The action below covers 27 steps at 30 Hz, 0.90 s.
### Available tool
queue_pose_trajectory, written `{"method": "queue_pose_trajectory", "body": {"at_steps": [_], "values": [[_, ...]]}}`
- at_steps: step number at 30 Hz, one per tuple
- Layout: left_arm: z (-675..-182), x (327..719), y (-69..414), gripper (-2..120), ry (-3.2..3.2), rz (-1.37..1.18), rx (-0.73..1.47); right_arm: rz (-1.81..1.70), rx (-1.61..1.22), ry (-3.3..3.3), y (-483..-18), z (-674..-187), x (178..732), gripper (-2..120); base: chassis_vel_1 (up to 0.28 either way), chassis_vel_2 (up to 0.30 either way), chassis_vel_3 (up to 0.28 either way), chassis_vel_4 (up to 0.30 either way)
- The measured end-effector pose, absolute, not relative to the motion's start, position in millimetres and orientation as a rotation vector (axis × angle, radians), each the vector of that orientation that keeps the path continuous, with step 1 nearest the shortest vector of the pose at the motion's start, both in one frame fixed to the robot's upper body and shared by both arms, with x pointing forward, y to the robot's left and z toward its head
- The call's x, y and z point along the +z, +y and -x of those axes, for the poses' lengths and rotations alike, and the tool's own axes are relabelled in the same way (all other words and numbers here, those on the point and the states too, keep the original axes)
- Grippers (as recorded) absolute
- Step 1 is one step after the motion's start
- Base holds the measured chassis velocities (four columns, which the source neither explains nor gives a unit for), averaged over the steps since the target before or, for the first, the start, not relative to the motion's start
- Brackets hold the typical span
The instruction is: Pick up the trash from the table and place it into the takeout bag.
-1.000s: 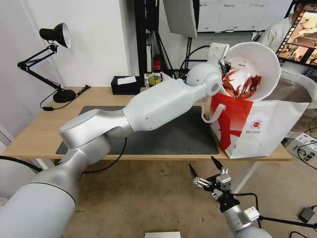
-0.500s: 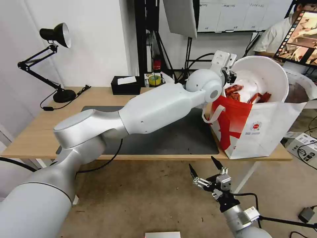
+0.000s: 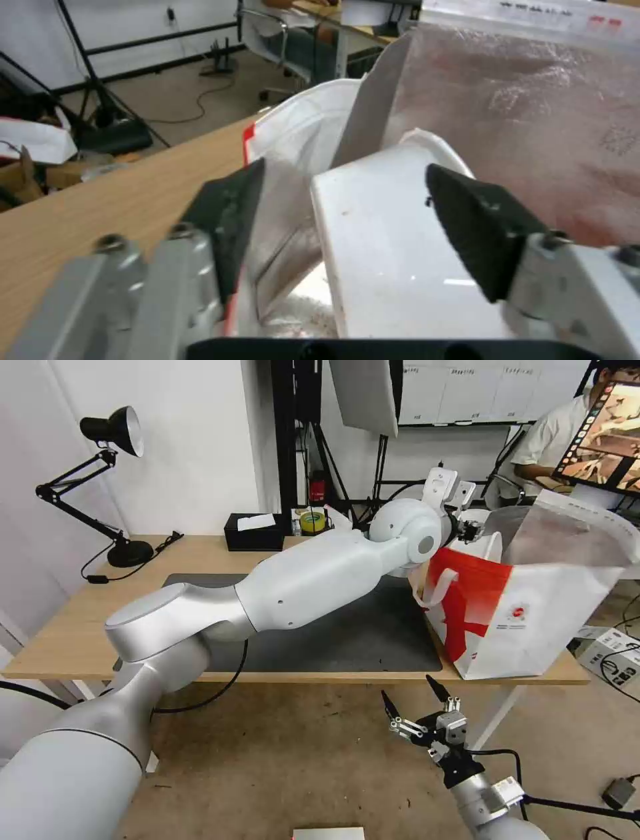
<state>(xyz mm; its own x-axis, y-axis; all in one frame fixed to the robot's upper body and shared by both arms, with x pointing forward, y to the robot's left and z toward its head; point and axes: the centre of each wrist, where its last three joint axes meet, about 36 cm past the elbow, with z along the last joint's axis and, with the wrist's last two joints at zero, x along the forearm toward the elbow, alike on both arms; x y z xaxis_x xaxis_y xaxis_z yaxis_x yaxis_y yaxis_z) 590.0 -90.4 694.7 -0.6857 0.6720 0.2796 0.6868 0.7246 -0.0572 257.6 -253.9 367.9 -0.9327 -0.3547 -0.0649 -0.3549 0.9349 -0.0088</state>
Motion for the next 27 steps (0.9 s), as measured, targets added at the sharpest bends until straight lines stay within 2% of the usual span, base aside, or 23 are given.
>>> {"method": "queue_pose_trajectory", "body": {"at_steps": [1, 4, 6, 8, 17, 27], "values": [[-590, 695, -90, 74, -2.649, 1.068, -0.075, 0.555, 0.005, 3.026, -254, -258, 368, 100, 0.000, 0.000, 0.000, 0.000], [-593, 694, -72, 88, -2.696, 1.049, -0.049, 0.555, 0.005, 3.026, -254, -258, 368, 100, 0.000, 0.000, 0.000, 0.000], [-594, 694, -67, 91, -2.707, 1.044, -0.049, 0.555, 0.005, 3.026, -254, -258, 368, 100, 0.000, 0.000, 0.000, 0.000], [-594, 693, -39, 99, -2.757, 1.021, -0.057, 0.555, 0.005, 3.026, -254, -258, 368, 100, 0.000, 0.000, 0.000, 0.000], [-581, 684, 42, 100, -2.849, 0.977, -0.068, 0.555, 0.005, 3.026, -254, -258, 368, 100, 0.000, 0.000, 0.000, 0.000], [-549, 624, 126, 100, -2.949, 0.971, 0.040, 0.556, 0.005, 3.025, -254, -258, 368, 100, 0.000, 0.000, 0.000, 0.000]]}}
